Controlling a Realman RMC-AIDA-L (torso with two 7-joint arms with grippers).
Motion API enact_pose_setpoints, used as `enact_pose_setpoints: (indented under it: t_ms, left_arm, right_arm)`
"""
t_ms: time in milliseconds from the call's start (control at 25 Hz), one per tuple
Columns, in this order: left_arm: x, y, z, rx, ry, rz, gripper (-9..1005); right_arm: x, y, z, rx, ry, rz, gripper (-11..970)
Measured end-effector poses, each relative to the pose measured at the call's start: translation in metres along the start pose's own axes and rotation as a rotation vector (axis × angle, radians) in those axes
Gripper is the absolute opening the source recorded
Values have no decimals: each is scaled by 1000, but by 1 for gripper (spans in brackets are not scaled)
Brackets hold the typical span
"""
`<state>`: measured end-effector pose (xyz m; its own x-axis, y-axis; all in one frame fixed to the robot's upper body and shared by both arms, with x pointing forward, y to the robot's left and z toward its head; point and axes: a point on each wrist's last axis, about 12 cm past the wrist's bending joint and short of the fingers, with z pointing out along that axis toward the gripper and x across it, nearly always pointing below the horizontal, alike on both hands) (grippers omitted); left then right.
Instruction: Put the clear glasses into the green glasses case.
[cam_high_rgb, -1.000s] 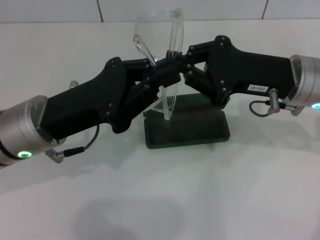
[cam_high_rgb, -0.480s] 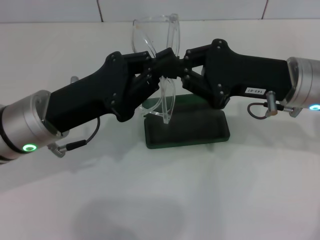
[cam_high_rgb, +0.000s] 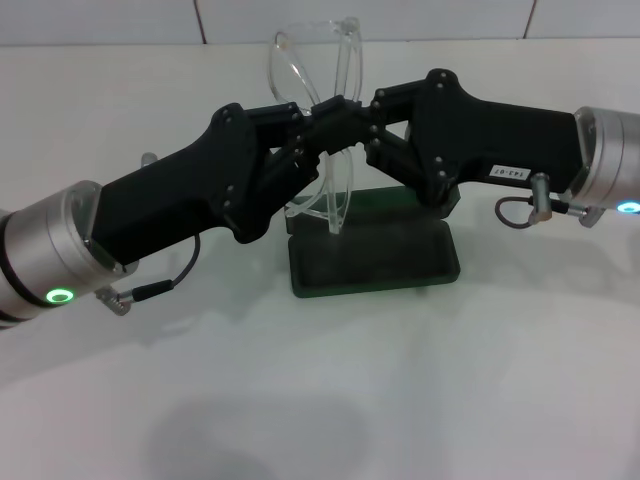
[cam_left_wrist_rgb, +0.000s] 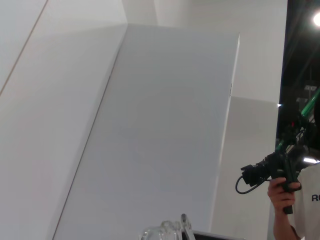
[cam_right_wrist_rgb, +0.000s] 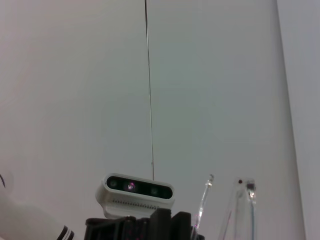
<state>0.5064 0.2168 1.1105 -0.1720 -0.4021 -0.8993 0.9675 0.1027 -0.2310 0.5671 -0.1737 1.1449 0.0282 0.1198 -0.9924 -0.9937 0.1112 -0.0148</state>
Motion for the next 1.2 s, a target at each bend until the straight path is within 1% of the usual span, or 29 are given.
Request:
enact_pose_setpoints:
  t_ms: [360,560,1200]
  left_arm:
    - [0,0,-1,-1,0,1,100]
    - [-1,1,-3,-21,-15,8,100]
    - [0,0,-6,-35,-16,9,101]
  right_arm:
    - [1,1,-2,1,-4,-1,49]
    - [1,2,-3,-2,-7,0,49]
    - [0,4,0,-17,-9,-4,48]
